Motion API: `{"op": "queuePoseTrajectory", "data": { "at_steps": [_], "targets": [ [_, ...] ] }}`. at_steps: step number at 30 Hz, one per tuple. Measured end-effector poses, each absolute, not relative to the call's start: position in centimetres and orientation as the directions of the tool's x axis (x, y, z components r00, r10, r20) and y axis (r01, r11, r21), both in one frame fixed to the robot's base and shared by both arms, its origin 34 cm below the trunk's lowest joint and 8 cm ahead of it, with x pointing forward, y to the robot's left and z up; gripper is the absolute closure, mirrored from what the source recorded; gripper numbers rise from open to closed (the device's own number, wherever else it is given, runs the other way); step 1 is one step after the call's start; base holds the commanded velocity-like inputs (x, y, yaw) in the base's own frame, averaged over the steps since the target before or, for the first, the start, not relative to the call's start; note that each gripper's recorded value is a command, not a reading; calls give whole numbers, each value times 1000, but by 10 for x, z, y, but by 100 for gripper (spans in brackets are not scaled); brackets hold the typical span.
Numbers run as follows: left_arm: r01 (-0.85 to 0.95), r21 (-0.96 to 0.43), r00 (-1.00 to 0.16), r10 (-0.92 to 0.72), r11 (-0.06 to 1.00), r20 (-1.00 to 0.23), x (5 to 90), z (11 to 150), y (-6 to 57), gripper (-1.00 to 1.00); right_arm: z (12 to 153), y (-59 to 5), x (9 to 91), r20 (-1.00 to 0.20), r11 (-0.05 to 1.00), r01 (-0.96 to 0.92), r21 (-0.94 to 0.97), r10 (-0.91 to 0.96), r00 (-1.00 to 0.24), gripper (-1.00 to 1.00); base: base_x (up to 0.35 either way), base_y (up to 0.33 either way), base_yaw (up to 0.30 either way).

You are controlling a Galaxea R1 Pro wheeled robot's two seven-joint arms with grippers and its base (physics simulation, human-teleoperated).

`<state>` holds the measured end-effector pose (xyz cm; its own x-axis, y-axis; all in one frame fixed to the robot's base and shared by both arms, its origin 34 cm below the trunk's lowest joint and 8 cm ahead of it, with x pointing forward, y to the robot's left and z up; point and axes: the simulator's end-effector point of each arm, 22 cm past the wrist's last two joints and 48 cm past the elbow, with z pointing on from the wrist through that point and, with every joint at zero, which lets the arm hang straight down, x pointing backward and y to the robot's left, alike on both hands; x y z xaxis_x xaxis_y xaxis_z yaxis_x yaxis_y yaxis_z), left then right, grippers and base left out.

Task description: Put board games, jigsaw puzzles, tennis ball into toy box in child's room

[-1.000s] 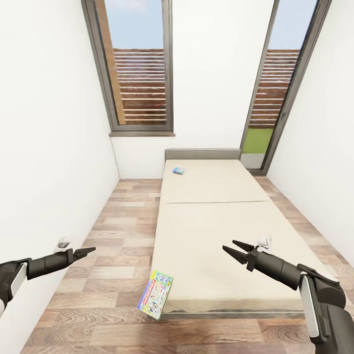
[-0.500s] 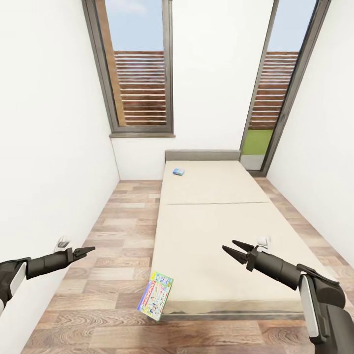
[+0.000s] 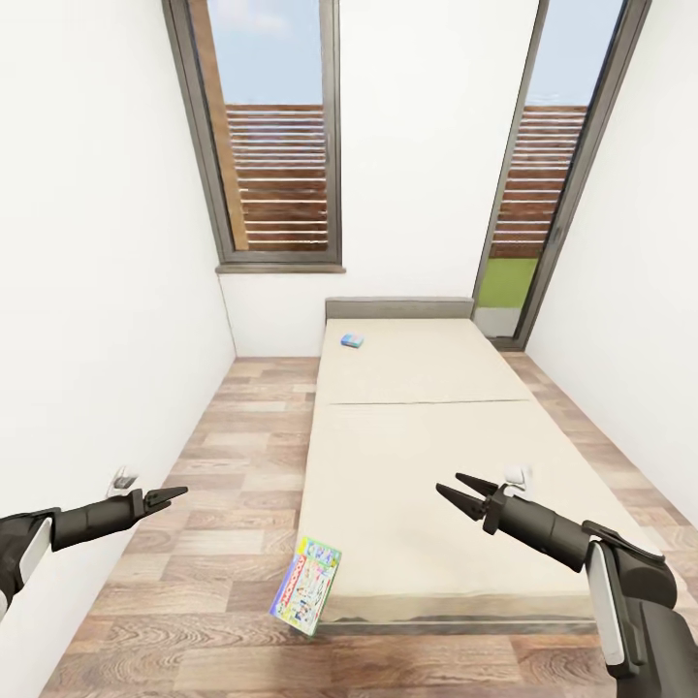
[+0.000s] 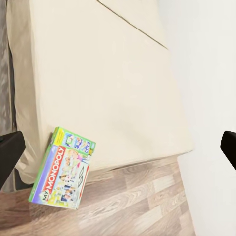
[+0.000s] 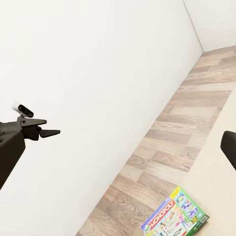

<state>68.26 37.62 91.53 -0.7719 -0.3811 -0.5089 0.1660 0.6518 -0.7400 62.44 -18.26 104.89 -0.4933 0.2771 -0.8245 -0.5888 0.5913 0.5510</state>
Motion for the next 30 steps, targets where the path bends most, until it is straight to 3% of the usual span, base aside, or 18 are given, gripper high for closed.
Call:
{"op": "queuePoseTrajectory", "data": {
  "at_steps": [11, 30],
  "targets": [
    [153, -748, -778, -387, 646, -494, 685, 904, 376, -100, 1037, -182, 627, -824, 590, -590, 552, 277, -494, -100, -164, 0, 0],
    [147, -752, -781, -391, 642, -487, 689, 881, 375, -100, 1011, -179, 633, -817, 599, -574, 558, 275, -507, -100, -16, 0, 0]
  ]
}}
